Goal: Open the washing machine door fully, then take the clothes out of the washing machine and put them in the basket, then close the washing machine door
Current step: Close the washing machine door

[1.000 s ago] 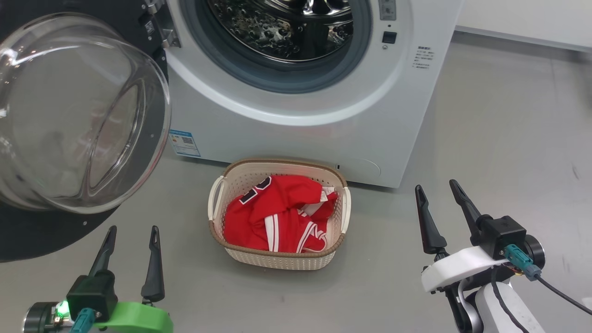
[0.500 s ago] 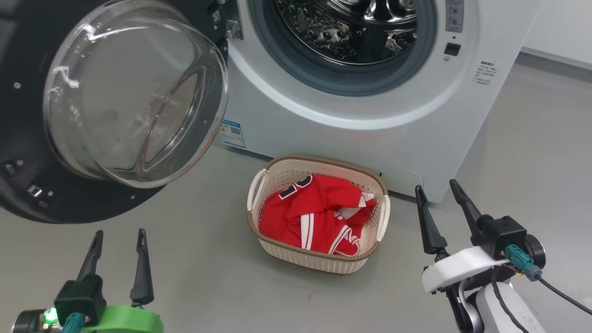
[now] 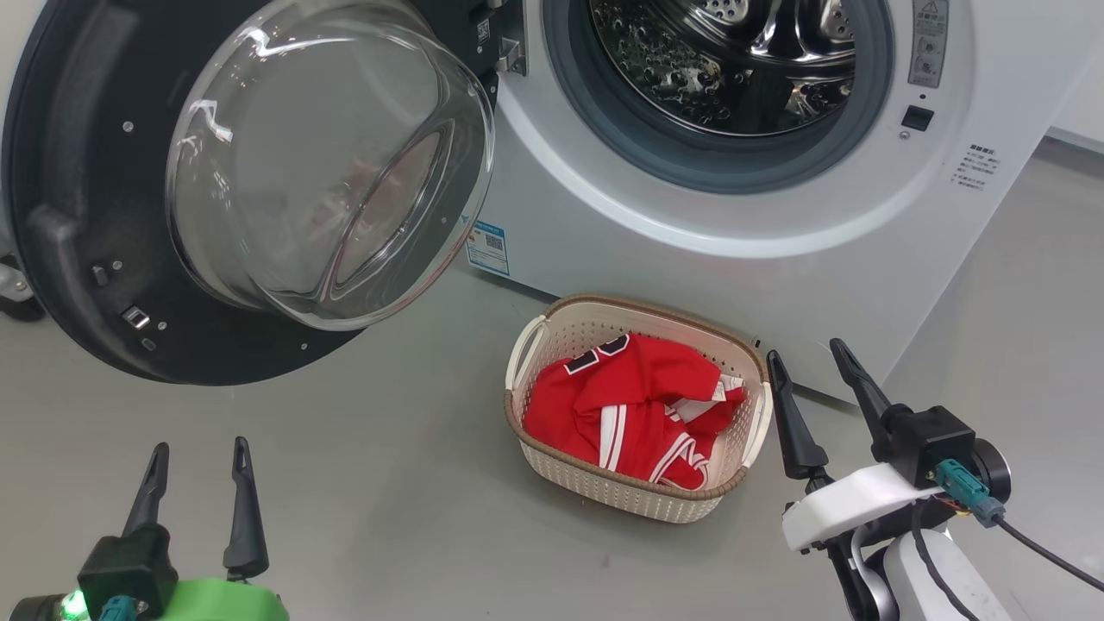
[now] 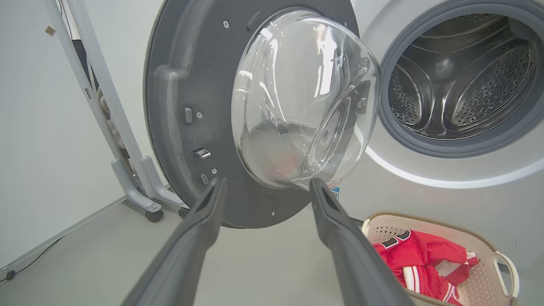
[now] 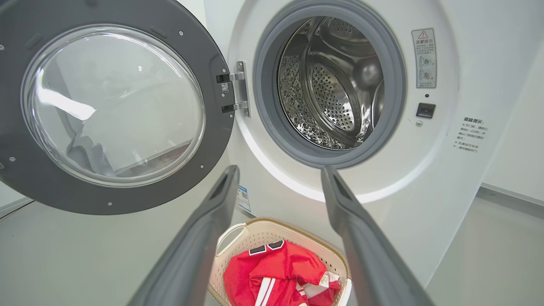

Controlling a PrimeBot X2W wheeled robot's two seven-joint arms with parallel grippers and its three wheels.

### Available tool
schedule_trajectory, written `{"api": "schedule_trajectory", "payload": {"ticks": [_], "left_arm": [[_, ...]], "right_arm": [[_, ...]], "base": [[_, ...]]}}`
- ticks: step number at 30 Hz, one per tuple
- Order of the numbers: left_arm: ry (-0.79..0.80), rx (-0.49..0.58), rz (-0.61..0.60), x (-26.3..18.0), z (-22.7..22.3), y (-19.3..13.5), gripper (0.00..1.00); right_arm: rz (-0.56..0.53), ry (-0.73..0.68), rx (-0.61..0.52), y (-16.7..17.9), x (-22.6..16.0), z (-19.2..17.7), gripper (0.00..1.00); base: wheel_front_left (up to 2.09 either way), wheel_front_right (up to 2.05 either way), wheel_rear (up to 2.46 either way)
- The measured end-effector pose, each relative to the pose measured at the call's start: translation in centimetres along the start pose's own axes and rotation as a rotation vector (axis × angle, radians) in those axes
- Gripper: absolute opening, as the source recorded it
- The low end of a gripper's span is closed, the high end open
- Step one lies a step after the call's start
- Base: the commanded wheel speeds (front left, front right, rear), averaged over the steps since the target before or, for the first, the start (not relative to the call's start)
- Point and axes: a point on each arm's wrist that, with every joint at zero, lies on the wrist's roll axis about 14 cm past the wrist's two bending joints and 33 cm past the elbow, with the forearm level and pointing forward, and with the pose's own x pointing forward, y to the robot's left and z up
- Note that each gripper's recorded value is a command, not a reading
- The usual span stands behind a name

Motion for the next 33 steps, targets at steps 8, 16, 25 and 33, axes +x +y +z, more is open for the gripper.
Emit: {"api": "schedule_trajectory", "payload": {"ticks": [8,16,25,33], "left_arm": [[-0.01,-0.005,0.03,-0.4,0.2,0.9,1.0],[-0.012,-0.006,0.039,-0.6,0.1,1.2,1.0],[-0.026,-0.015,0.041,-0.7,0.4,1.2,0.0],[-0.03,-0.051,0.041,-0.6,0.4,1.0,0.0]], "right_arm": [[0.035,0.009,0.001,1.0,0.2,-0.3,1.0],[0.046,0.013,0.001,1.4,0.2,-0.4,1.0],[0.048,0.014,-0.002,1.5,0.2,-0.4,1.0],[0.045,0.017,0.0,1.4,0.1,-0.5,1.0]], "base": [[0.0,0.0,0.0],[0.0,0.0,0.0],[0.0,0.0,0.0],[0.0,0.0,0.0]]}}
